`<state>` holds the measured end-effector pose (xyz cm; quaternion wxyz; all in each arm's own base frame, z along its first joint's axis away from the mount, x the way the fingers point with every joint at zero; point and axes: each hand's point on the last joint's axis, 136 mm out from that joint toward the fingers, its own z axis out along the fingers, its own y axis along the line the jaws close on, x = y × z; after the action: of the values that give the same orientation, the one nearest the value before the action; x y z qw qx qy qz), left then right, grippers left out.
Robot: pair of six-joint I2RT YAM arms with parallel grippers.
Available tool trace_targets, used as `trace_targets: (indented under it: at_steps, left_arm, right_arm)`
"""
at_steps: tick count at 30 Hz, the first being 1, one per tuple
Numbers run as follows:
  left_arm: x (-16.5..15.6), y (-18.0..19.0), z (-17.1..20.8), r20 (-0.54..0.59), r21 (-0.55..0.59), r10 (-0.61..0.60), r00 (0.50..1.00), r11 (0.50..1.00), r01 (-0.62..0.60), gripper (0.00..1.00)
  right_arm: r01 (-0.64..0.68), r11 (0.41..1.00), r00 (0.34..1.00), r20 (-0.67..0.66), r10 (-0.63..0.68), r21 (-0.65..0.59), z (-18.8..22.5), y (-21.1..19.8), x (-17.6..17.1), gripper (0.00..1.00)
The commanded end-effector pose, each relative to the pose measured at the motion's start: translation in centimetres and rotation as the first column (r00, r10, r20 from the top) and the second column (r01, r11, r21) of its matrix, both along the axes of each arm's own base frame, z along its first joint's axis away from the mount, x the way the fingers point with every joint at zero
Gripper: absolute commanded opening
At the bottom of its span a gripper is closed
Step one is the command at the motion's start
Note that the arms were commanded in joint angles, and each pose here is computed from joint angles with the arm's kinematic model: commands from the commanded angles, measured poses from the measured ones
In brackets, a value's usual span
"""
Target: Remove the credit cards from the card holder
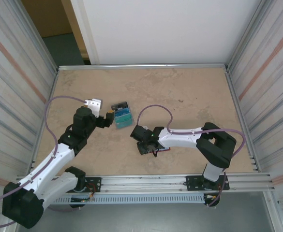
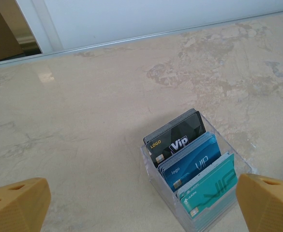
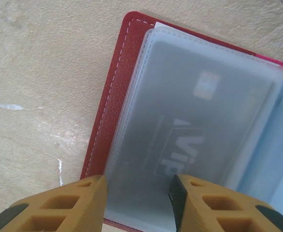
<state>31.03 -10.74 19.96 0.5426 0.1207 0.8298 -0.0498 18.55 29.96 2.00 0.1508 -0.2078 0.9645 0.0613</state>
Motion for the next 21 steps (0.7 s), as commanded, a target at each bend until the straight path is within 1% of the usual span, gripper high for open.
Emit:
trace_targets:
  at_steps: [1, 4, 7, 15, 17, 21]
  left_arm:
    - [0.3, -0.2, 1.3, 0.028, -0.007, -0.002, 1.0, 1.0, 0.002, 0.99]
    - [0.2, -0.3, 1.3, 0.026, -0.008, -0.006, 1.0, 1.0, 0.006, 0.99]
    - [0.2, -0.3, 1.5, 0.029, -0.01, -0.008, 1.0, 1.0, 0.009, 0.99]
    - [-0.2, -1.0, 1.7, 0.038, 0.0, -0.045, 0.998, 0.999, 0.045, 0.99]
    - [-0.3, -1.3, 1.9, 0.044, 0.007, -0.055, 0.998, 0.998, 0.055, 0.99]
    - [-0.3, -1.8, 2.4, 0.055, 0.016, -0.071, 0.996, 0.997, 0.07, 0.99]
  right_arm:
    - [0.008, 0.99, 0.998, -0.053, -0.016, -0.142, -3.6, -2.8, -1.3, 0.4]
    - [0.008, 0.991, 0.998, -0.065, -0.016, -0.133, -4.0, -2.7, -1.5, 0.34]
    - [0.019, 0.993, 0.998, -0.063, -0.026, -0.117, -3.9, -2.8, -1.4, 0.29]
    - [0.054, 0.998, 0.998, -0.037, -0.054, 0.01, -1.1, -2.6, -0.1, 0.24]
    - [0.065, 0.997, 0.998, -0.024, -0.064, 0.032, -0.2, -2.6, 0.3, 0.22]
    - [0.095, 0.993, 0.995, 0.002, -0.095, 0.066, 1.4, -3.0, 0.9, 0.2]
